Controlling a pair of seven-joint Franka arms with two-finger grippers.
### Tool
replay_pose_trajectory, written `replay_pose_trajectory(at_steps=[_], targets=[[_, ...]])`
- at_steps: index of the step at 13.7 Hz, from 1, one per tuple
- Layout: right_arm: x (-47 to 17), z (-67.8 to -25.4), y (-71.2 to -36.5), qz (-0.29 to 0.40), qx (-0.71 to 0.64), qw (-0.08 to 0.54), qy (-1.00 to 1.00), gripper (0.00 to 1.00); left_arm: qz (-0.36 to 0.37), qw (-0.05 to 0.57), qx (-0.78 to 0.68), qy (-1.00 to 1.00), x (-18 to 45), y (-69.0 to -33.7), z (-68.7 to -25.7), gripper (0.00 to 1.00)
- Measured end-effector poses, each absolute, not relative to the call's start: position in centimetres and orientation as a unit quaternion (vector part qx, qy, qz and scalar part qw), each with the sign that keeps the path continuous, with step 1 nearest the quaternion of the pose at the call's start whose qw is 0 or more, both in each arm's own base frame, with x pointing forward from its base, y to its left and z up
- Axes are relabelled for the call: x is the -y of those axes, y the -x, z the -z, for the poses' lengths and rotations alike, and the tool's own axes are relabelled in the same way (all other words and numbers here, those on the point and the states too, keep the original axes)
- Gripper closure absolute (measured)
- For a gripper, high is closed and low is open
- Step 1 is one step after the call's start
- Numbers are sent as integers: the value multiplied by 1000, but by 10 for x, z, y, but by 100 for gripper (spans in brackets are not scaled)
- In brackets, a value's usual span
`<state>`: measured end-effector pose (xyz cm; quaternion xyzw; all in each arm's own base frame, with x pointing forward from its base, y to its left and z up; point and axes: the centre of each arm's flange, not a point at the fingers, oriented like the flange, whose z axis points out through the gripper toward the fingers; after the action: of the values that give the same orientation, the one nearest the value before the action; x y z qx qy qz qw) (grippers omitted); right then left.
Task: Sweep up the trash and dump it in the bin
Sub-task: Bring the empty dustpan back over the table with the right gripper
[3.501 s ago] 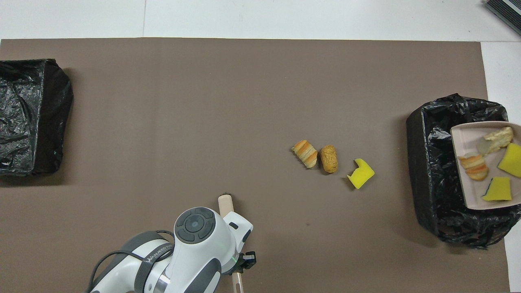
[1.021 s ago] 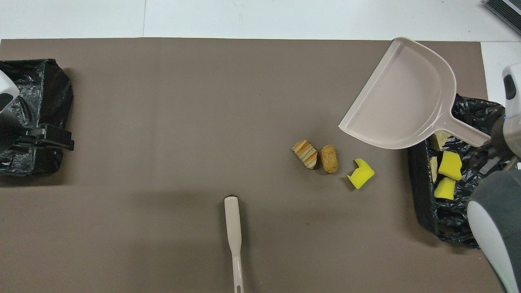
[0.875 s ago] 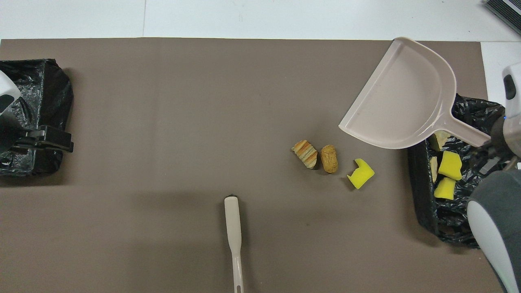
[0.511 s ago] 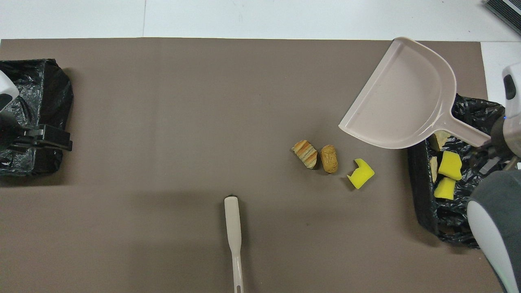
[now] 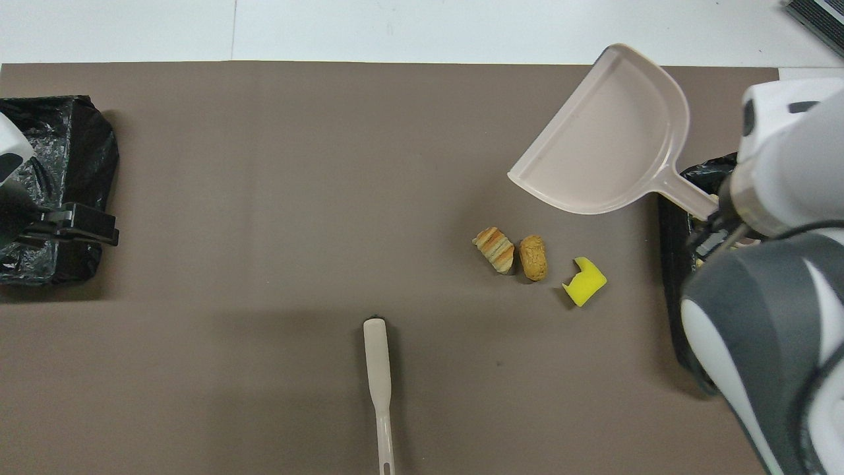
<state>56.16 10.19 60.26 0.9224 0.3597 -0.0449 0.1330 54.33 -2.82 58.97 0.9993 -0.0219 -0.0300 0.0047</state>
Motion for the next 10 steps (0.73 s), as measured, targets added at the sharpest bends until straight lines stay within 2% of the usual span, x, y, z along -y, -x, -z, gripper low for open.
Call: replay_pose_trajectory(at_steps=[2,6,8,10], targets=[[-104,-592,-573,50,-357,126,-924,68,30,5,23,-999,30,-543,-589,0],[-110,-591,-573,37,-330,97,-938,68,31,5,24,-999,30,-543,-589,0],[-135,-581,-572,23,-277,70,-958,68,31,5,24,-999,30,-543,-589,0],[-188,-555,-569,9,-219,57,-974,68,31,5,24,-999,30,-543,-589,0]])
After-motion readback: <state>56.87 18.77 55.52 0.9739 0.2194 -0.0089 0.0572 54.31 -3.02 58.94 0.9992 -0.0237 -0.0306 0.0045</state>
